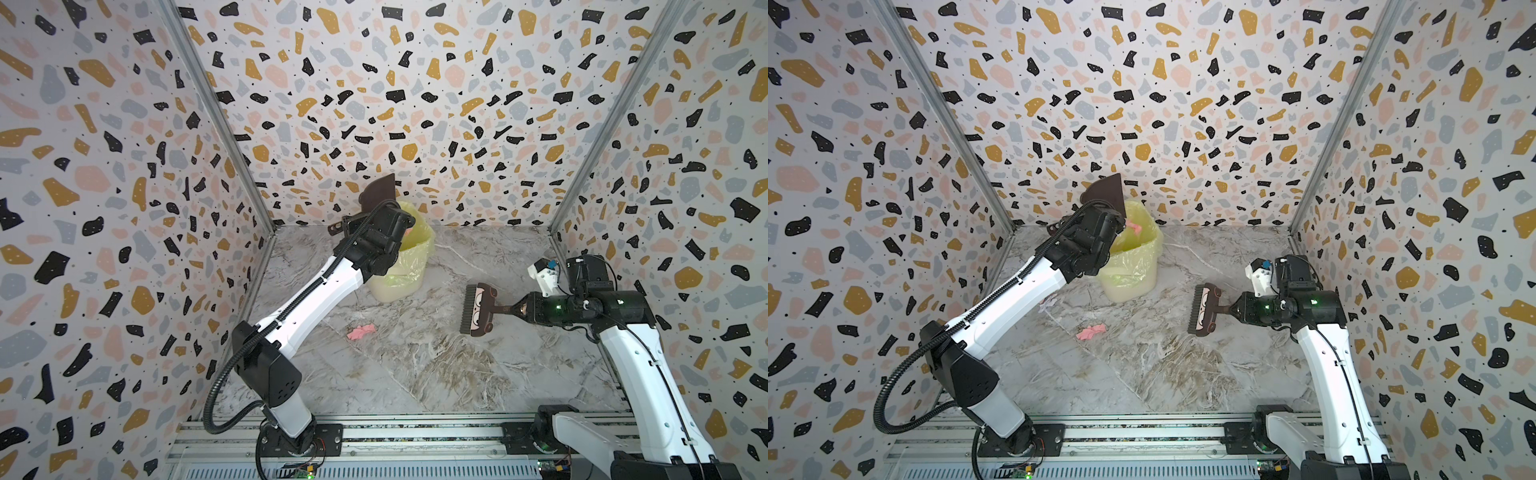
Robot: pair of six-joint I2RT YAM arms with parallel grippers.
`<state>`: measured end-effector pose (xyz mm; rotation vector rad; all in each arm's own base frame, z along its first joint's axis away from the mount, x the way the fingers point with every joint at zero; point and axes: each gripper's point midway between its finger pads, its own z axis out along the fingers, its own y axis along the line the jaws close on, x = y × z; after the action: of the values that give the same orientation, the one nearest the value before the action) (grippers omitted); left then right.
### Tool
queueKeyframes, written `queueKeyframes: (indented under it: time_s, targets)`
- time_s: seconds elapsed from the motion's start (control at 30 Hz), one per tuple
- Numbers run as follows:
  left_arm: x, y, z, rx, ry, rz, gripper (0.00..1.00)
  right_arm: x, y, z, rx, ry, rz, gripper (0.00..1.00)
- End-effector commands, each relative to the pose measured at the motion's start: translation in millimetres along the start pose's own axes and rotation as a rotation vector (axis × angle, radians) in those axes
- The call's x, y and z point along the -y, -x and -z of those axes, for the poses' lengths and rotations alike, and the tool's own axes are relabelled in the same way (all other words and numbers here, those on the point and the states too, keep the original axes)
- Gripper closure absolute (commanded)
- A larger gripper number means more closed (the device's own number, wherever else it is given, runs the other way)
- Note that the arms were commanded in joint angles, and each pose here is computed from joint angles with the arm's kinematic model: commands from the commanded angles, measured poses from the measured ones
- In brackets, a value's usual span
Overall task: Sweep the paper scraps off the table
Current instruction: 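Lower the dustpan near the remaining pink scraps while the right gripper brings the brush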
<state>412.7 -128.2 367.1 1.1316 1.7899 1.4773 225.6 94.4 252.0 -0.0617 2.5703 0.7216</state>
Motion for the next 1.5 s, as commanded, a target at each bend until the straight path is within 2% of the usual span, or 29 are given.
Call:
queueKeyframes:
  time_s: [0.0, 0.23, 0.5, 0.67, 0.8, 0.93, 1.03, 1.27, 1.47]
  targets:
    - [-26.2, -5.6, 15.4, 0.026, 0.068, -0.039, 1.0, -8.8, -2.3, 2.1, 0.019, 0.05, -0.002, 1.0]
    - [-16.1, -16.2, 21.4, 0.029, 0.051, 0.004, 1.0, -22.2, -6.5, -4.7, 0.02, 0.103, -0.017, 1.0]
    - [-19.7, -40.9, 33.1, 0.032, 0.033, 0.162, 1.0, -55.5, -22.0, -19.5, 0.017, 0.194, -0.034, 1.0]
    - [-13.7, -54.3, 42.5, 0.063, -0.052, 0.383, 1.0, -86.9, -38.1, -37.8, 0.02, 0.293, -0.049, 1.0]
    - [-4.9, -62.6, 52.6, 0.087, -0.16, 0.626, 1.0, -116.7, -50.3, -55.8, 0.016, 0.366, -0.029, 1.0]
    - [8.5, -68.1, 70.7, 0.194, -0.293, 0.839, 1.0, -153.9, -61.5, -73.5, 0.006, 0.465, 0.001, 1.0]
    - [13.2, -78.4, 82.7, 0.26, -0.34, 0.926, 1.0, -179.3, -63.7, -86.8, 0.0, 0.523, 0.016, 1.0]
    - [19.3, -92.4, 100.2, 0.318, -0.426, 1.001, 1.0, -235.0, -64.3, -128.4, -0.04, 0.642, 0.027, 1.0]
    - [33.6, -90.0, 107.9, 0.35, -0.503, 1.03, 1.0, -262.0, -63.9, -171.7, -0.066, 0.65, 0.012, 1.0]
